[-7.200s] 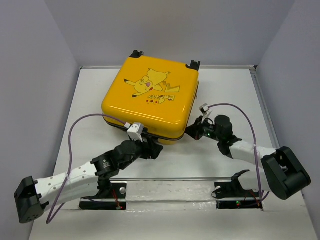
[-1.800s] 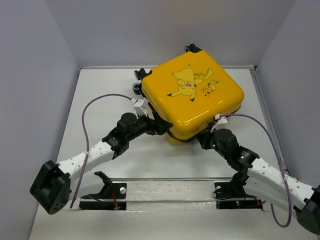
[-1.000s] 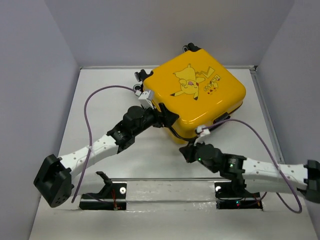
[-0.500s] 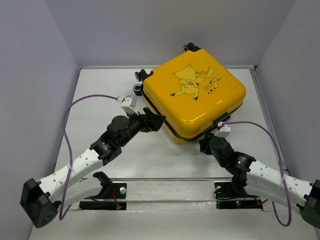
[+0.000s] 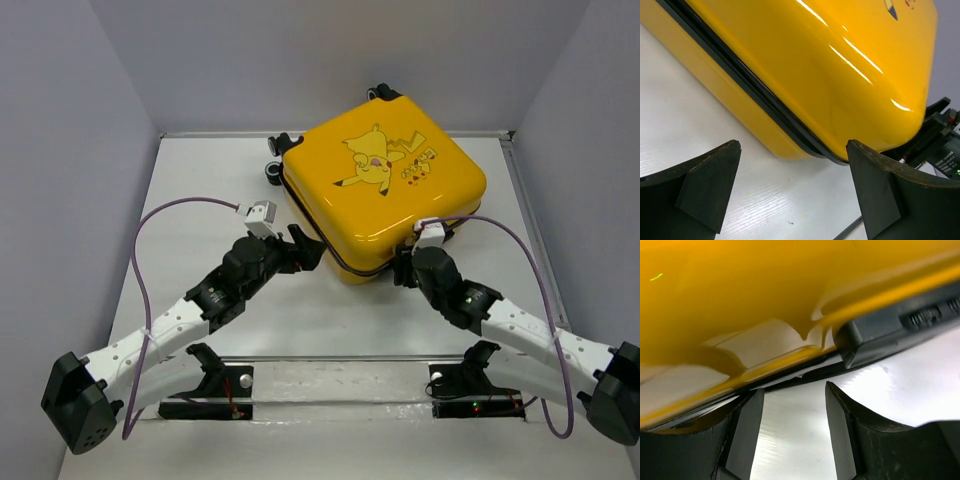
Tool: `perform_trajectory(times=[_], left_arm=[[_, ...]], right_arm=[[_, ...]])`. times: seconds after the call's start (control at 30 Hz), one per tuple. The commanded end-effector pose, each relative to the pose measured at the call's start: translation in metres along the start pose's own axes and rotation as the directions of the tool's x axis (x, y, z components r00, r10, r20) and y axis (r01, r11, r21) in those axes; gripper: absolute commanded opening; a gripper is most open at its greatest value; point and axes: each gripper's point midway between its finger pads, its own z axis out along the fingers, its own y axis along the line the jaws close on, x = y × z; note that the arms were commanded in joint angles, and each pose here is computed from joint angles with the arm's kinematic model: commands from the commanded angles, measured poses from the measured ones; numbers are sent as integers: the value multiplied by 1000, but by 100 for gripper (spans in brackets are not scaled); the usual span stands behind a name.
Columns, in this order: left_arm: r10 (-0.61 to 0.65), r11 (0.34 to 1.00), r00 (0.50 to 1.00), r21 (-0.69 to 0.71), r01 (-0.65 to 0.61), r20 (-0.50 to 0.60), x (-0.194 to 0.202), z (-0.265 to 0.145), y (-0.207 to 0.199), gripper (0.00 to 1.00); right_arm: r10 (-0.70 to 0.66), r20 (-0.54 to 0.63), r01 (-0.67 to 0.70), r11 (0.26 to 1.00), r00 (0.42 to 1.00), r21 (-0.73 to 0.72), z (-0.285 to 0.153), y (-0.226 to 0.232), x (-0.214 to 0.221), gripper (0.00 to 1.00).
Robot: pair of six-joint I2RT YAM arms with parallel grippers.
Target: Pack the luggage
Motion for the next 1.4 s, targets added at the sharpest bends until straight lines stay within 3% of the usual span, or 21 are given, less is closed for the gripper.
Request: perform_trajectory(times=[0.0,0.07,0.27,0.43,0.5,0.67,0.73,0.87,0.9,1.1,1.37], left_arm=[[-35,997,998,67,31,61,-12,3,-15,99],[-40,996,998,77,35,55,-11,4,-17,99],[-67,998,988,21,65,142,-32,5,-11,99],[-82,990,961,-93,110,265,-99,29,-8,99],[-165,986,956,7,168,242,-124,44,-16,99],[-233,947,909,-131,293,345,-196,80,72,99],[-294,942,909,-70,328,296,-201,95,75,99],[-355,919,903,-90,385,242,-208,139,115,99],[-347,929,903,-38,368,253,-231,143,108,99],[-377,926,907,38,377,188,-249,194,117,99],[-495,869,864,69,490,96,-229,249,141,99]], right_arm=[[35,233,8,983,972,-182,0,55,-98,59],[32,233,19,977,972,-214,3,66,-105,59],[99,200,-62,981,975,-184,15,43,-46,56],[147,219,-87,962,965,-260,2,45,-46,54],[159,201,-97,954,967,-284,-3,45,-39,54],[138,147,-82,939,979,-334,-10,53,-30,59],[124,128,-73,936,984,-344,-11,55,-27,65],[104,111,-55,927,988,-372,-14,59,-22,76],[97,103,-52,923,990,-380,-15,60,-19,80],[85,70,-49,910,994,-411,-16,66,-11,84],[90,53,-59,902,995,-428,-17,68,-6,86]])
